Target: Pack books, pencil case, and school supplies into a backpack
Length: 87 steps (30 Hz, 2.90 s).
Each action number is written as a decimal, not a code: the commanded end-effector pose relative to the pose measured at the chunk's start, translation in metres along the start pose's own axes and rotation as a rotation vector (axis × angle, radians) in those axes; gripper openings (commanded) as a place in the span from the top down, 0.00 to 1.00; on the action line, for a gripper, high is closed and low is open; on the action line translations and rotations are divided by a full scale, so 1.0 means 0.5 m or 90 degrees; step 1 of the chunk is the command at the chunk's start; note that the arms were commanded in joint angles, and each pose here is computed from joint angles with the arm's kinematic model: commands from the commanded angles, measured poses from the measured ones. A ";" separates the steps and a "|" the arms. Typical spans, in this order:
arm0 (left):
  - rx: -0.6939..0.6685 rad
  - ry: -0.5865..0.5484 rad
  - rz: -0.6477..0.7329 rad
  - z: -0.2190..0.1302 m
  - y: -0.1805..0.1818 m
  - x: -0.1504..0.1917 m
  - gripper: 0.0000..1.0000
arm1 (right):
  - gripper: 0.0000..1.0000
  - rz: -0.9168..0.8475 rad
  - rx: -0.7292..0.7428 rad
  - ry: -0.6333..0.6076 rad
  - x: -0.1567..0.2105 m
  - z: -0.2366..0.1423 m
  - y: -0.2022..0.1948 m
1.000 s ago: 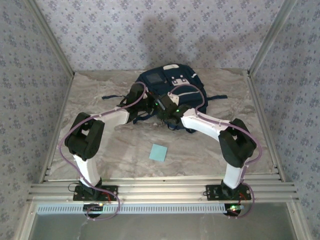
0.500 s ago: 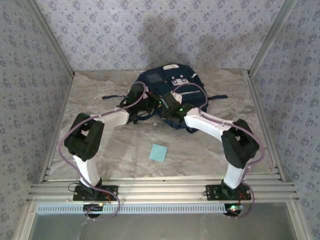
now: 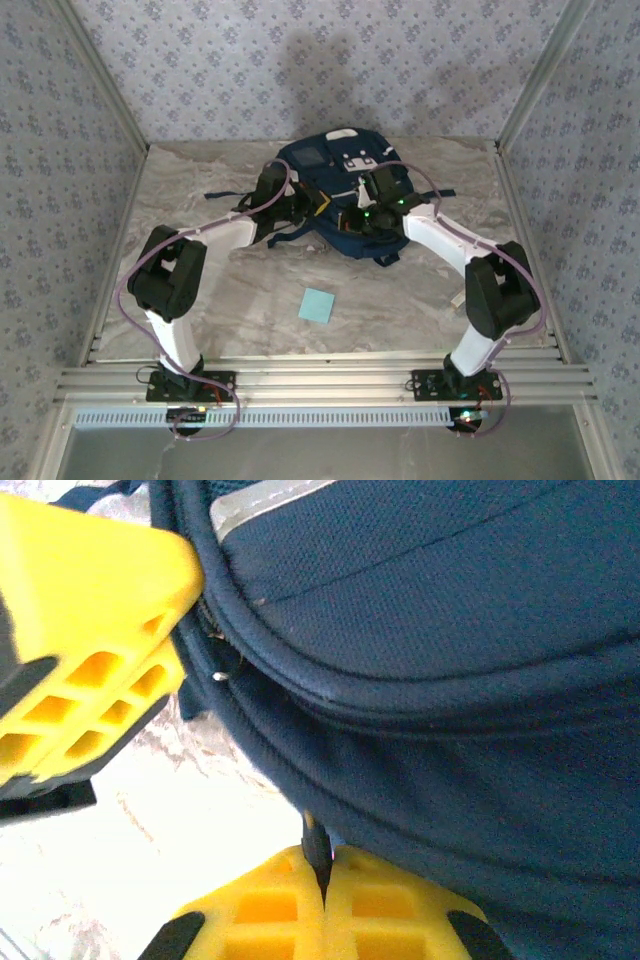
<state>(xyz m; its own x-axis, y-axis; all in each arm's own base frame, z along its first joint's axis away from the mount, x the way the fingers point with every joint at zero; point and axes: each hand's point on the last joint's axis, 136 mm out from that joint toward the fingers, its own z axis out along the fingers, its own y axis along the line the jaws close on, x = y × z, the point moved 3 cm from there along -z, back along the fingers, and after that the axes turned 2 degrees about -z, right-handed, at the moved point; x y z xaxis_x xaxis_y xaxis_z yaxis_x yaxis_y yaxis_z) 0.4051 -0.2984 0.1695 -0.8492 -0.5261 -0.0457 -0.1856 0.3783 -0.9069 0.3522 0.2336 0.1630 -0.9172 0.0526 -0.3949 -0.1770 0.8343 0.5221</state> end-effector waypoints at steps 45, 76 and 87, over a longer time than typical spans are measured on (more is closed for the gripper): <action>-0.072 -0.088 0.014 -0.231 0.026 -0.092 0.31 | 1.00 -0.090 -0.175 0.014 -0.040 0.027 0.144; -0.120 -0.129 -0.063 -0.155 0.140 -0.102 1.00 | 1.00 -0.144 -0.176 0.070 0.020 0.069 0.147; -0.126 -0.131 -0.043 -0.209 0.121 -0.081 1.00 | 1.00 -0.137 -0.065 0.039 -0.077 0.076 -0.051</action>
<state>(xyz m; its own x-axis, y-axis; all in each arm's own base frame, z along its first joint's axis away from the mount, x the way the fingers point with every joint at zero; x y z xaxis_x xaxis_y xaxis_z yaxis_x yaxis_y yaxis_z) 0.3748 -0.1896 0.1429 -0.7385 -0.6737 -0.0274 -0.3845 0.4542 -0.8037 0.3912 0.2574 0.1483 -0.8786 -0.1250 -0.4609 -0.4065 0.7023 0.5844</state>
